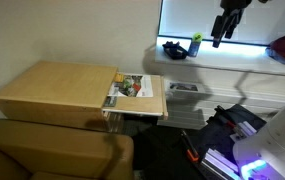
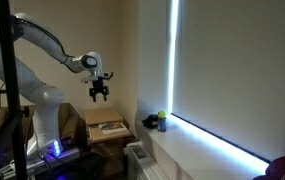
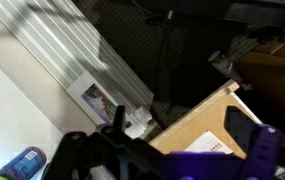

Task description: Close the upper drawer

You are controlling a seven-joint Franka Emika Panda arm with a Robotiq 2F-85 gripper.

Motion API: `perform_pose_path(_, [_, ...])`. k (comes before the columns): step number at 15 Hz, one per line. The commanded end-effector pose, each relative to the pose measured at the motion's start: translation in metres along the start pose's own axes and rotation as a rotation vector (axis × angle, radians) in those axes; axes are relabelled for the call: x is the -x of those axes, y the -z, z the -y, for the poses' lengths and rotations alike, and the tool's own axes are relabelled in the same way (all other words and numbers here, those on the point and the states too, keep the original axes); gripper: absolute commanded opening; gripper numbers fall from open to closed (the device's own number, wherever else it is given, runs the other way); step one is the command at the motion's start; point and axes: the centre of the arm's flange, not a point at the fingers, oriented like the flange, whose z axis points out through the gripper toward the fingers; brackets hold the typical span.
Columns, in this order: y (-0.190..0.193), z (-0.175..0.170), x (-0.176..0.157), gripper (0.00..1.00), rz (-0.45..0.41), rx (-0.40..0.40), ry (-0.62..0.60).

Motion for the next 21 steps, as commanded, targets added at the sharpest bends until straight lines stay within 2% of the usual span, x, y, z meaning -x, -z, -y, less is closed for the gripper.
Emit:
perform_pose_path(1, [-0.068, -0.011, -0.053, 1.00, 0.090, -0.038, -0.162])
perform_pose_path(4, [-0.121, -0.027, -0.068, 1.00, 0.112, -0.056, -0.302])
perform_pose_path(7, [-0.168, -0.041, -0.082, 1.00, 0.076, -0.052, -0.430])
perform_pose_path(9, [-0.196, -0.041, -0.096, 1.00, 0.093, -0.040, -0.456])
perform_pose_path(11, [-0.214, -0.033, -0.104, 1.00, 0.157, -0.027, -0.428])
perform_pose_path(12, [-0.188, -0.031, -0.076, 1.00, 0.115, -0.045, -0.435])
perform_pose_path(14, [-0.208, -0.028, -0.088, 1.00, 0.154, -0.041, -0.427])
perform_pose_path(17, [-0.213, -0.029, -0.094, 1.00, 0.161, -0.038, -0.425])
perform_pose_path(19, [-0.244, -0.022, -0.109, 1.00, 0.167, -0.049, -0.488])
perform_pose_path(21, [-0.272, -0.026, -0.100, 1.00, 0.134, -0.069, -0.547])
